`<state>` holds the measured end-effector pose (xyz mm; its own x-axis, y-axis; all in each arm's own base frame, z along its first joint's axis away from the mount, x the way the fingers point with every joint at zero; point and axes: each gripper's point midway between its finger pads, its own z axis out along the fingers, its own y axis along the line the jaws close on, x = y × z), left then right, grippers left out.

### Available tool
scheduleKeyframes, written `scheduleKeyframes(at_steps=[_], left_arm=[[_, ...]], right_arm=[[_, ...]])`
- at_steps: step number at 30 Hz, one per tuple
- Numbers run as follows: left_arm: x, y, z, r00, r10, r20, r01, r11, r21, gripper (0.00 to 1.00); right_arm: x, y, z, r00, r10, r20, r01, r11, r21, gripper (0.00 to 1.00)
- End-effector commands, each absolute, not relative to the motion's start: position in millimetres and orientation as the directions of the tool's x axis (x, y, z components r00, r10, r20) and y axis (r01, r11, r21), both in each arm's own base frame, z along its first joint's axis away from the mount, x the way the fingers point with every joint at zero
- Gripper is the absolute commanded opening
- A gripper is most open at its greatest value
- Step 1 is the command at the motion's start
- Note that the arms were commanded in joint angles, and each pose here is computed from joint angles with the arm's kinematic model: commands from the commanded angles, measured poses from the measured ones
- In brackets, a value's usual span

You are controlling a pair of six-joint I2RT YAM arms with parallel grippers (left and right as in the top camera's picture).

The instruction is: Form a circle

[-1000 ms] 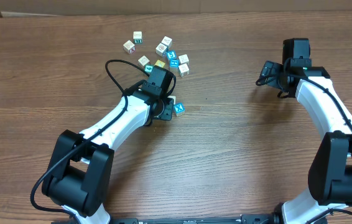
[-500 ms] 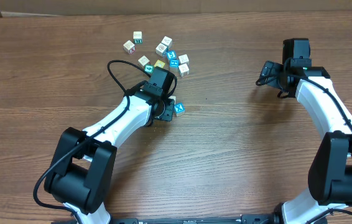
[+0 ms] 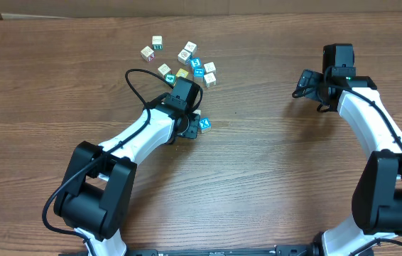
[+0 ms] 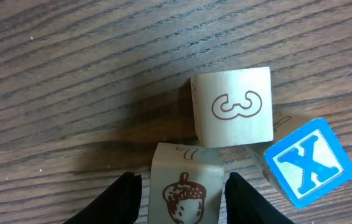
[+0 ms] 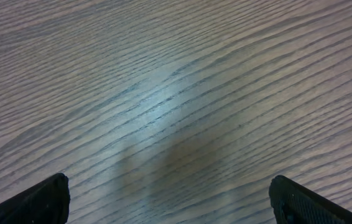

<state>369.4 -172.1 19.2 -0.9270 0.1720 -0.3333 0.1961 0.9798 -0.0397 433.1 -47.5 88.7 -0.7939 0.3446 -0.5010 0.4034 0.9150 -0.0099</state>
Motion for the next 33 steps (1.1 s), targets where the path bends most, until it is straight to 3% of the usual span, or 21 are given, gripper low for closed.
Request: scheduleKeyframes(at_steps=[1,7,15,33], left_arm=[[366.2,-169.6,11.1,-0.929,0.189,-0.318,0.206,0.978,-0.018,0.39],[365.8,-168.6,10.8,-0.930,0.189,-0.316,0.204,0.979,-0.014,0.31],[365.5,-167.9,10.7,-0.931,0.184,-0.314,0.198,0.980,-0.012,0.27],[362.7,-162.7,9.5,-0.951,0.080,-0.300,0.090,0.996,-0.021,0.25]], right_arm=[[436.6,-50.0,97.8,-0.778,0.346,-0.524,0.410,0.912,-0.006,1.00],[436.6,-50.0,97.8,-0.778,0.346,-0.524,0.410,0.912,-0.006,1.00],[436.6,-50.1,97.9,-0.778,0.346,-0.524,0.410,0.912,-0.006,1.00],[436.6,-50.0,97.8,-0.778,0.346,-0.524,0.410,0.912,-0.006,1.00]])
